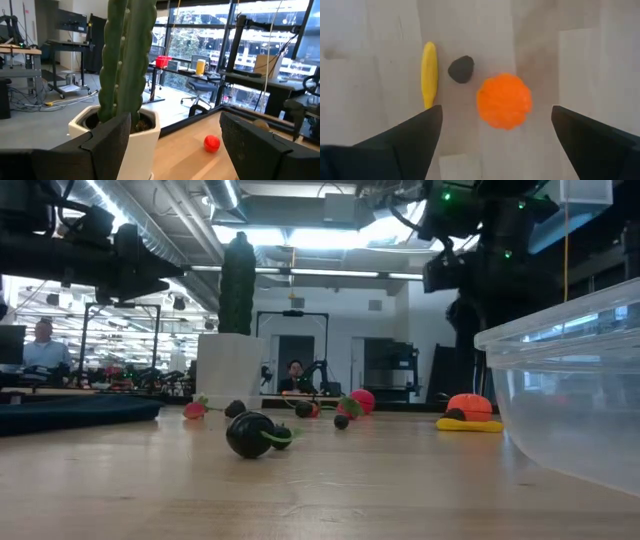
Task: Pick and placing Produce into tupperware
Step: Put the pumpkin into the transparent bin
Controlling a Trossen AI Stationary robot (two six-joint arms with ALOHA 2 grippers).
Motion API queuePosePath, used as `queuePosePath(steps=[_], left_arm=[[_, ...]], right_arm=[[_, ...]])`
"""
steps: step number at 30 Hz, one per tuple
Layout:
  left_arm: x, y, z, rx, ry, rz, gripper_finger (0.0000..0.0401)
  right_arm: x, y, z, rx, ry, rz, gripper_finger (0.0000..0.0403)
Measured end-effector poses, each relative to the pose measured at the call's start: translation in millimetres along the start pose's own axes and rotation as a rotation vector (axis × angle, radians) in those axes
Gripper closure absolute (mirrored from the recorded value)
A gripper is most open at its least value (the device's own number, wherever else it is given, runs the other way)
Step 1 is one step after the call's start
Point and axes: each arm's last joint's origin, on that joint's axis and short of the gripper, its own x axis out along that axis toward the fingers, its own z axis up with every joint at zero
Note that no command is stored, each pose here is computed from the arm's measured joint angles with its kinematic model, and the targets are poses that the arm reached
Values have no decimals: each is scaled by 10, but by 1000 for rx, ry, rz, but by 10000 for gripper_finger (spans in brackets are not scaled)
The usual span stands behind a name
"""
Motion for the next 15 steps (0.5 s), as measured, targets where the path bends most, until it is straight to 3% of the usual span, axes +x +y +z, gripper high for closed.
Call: queuePosePath(steps=[15], left_arm=[[-1,6,-58,26,56,5,103]], right_arm=[[299,-68,66,27,59,-10,30]])
